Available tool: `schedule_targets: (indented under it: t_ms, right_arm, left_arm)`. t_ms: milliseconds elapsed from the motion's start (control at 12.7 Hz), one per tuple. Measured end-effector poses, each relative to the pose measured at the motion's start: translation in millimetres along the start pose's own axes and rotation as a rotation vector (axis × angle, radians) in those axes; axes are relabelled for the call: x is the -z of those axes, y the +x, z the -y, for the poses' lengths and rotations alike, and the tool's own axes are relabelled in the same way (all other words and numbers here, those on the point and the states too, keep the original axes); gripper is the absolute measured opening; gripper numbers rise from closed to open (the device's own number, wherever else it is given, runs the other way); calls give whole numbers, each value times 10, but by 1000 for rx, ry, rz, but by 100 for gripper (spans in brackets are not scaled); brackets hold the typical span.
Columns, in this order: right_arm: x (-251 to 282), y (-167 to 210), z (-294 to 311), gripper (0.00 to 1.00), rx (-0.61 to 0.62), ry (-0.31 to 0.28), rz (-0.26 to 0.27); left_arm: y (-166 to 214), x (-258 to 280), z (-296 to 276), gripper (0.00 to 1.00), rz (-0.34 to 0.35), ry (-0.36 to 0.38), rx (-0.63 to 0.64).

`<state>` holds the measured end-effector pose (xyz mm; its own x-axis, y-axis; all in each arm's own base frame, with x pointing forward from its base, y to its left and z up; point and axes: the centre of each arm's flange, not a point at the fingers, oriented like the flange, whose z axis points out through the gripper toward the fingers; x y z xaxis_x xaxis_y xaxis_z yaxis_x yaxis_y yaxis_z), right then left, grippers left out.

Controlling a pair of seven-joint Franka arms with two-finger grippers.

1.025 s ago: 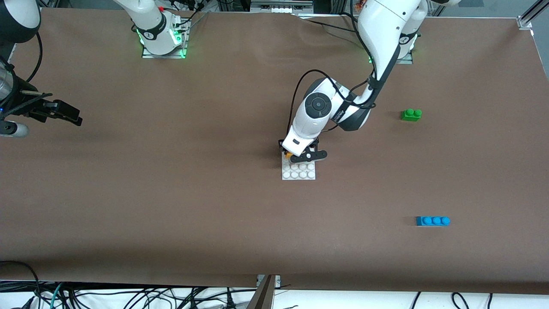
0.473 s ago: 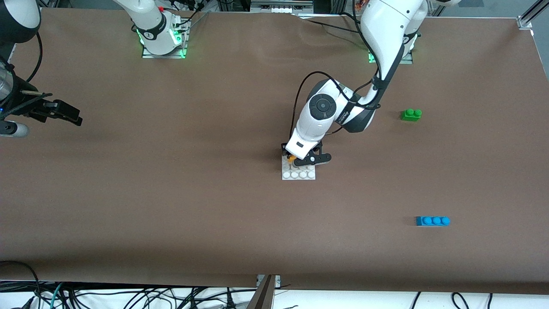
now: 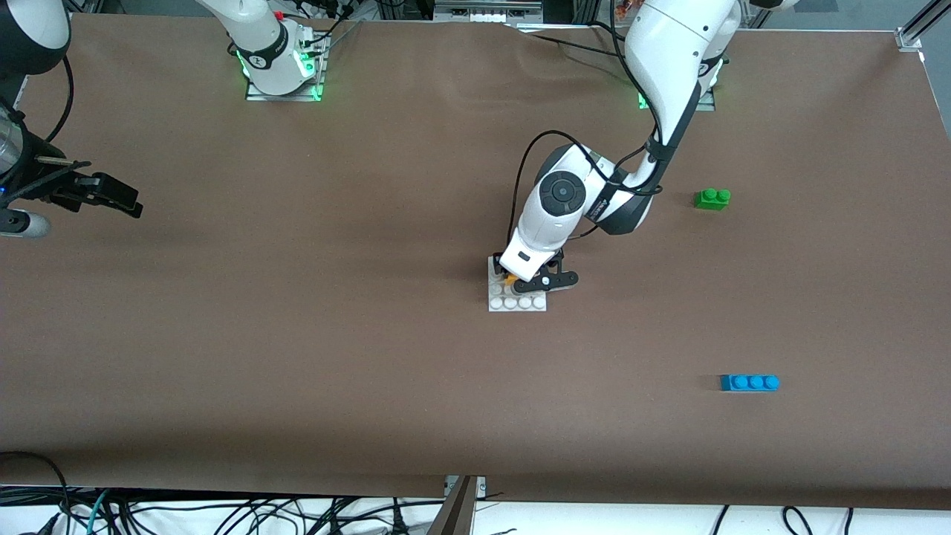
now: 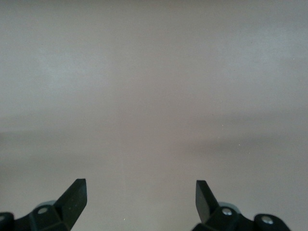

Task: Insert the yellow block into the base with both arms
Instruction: 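Press the yellow brick down onto the base plate studs with the left gripper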

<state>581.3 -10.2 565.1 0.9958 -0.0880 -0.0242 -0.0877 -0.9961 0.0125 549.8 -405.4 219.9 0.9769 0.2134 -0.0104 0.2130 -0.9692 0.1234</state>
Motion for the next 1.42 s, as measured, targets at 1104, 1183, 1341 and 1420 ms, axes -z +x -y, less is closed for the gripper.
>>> schedule_targets:
  t_ms: [1104, 1183, 1341, 1420]
  right_arm:
    - [0, -1, 0, 100, 0, 0, 1]
    - [0, -1, 0, 100, 0, 0, 1]
    - [-1, -1, 0, 100, 0, 0, 1]
    - [0, -1, -1, 100, 0, 0, 1]
  left_arm:
    - [-13, -2, -10, 69, 3, 2, -72]
    - [-13, -3, -6, 69, 5, 4, -80]
    - [-31, -17, 17, 69, 30, 27, -89]
    - [-37, -3, 18, 69, 41, 37, -90]
